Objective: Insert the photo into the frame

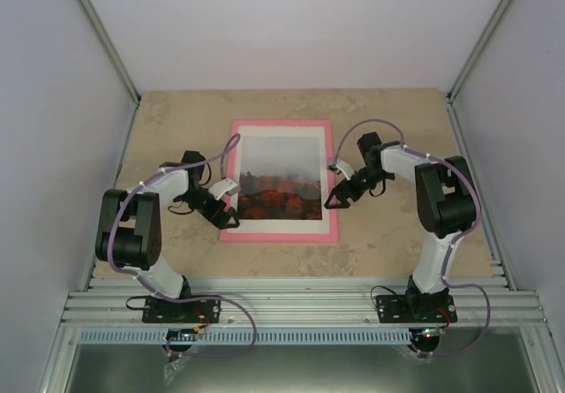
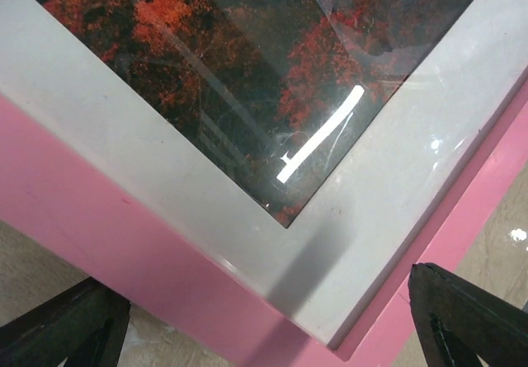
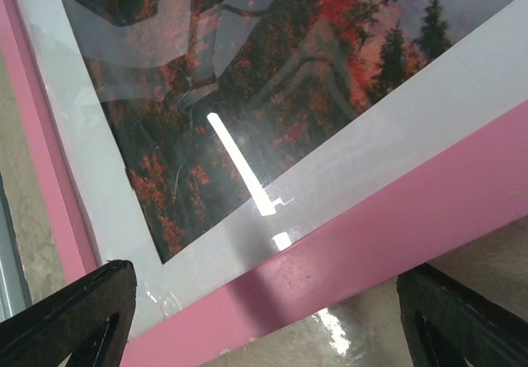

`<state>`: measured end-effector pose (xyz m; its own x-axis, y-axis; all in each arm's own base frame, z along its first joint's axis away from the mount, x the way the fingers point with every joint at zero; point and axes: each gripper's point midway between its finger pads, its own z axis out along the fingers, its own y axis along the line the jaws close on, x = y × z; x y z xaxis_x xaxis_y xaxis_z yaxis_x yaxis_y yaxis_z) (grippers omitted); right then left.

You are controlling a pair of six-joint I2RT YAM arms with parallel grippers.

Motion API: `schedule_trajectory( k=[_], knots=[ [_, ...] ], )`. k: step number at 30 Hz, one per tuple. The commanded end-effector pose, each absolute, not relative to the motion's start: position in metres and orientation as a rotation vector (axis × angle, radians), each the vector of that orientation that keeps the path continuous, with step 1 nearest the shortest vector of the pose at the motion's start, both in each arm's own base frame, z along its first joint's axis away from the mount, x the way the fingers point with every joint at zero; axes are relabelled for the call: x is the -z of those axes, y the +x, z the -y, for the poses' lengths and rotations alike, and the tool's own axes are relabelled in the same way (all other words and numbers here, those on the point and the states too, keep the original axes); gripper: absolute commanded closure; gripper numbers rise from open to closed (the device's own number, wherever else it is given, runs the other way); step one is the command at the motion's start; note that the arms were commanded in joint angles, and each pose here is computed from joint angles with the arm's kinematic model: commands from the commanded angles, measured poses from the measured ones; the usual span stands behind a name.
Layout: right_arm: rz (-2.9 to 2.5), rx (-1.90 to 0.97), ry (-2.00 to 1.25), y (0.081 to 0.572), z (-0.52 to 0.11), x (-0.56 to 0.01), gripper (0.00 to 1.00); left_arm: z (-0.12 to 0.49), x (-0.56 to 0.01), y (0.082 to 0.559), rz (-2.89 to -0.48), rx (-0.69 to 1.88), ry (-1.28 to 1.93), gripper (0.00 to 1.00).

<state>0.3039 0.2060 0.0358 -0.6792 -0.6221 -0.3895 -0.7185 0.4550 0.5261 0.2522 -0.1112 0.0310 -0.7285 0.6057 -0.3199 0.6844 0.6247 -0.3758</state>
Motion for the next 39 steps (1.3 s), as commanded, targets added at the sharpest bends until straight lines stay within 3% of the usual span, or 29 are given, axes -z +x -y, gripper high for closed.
schedule_trajectory(
  k=[1,8,15,20,24,29,32,39],
  knots=[
    [-2.508,-1.178,-1.230,0.269,-0.220,-0.033,0.13,0.141,-0.033,0.226,-2.599,0.939,1.172,0.07],
    [-2.529,-1.144,-1.218,0.257,-0.210,-0.034,0.13,0.148,-0.035,0.225,-2.578,0.949,1.195,0.06],
    [-2.491,-1.019,-1.116,0.300,-0.189,-0.064,0.09,0.143,-0.065,0.247,-2.524,0.808,1.175,0.00],
    [-2.371,-0.874,-1.035,0.353,-0.157,-0.123,0.06,0.127,-0.131,0.294,-2.421,0.717,1.037,0.00],
    [-2.204,-0.755,-1.027,0.382,-0.141,-0.185,0.04,0.102,-0.180,0.343,-2.367,0.633,0.849,0.01],
    [-2.012,-0.607,-0.921,0.417,-0.109,-0.269,0.02,0.050,-0.246,0.408,-2.306,0.318,0.550,0.01],
    [-1.930,-0.567,-0.857,0.427,-0.091,-0.305,0.02,0.028,-0.266,0.421,-2.296,0.315,0.467,0.00],
    [-1.995,-0.589,-0.616,0.412,-0.020,-0.284,0.02,-0.043,-0.239,0.419,-2.372,0.281,0.221,0.00]
  ],
)
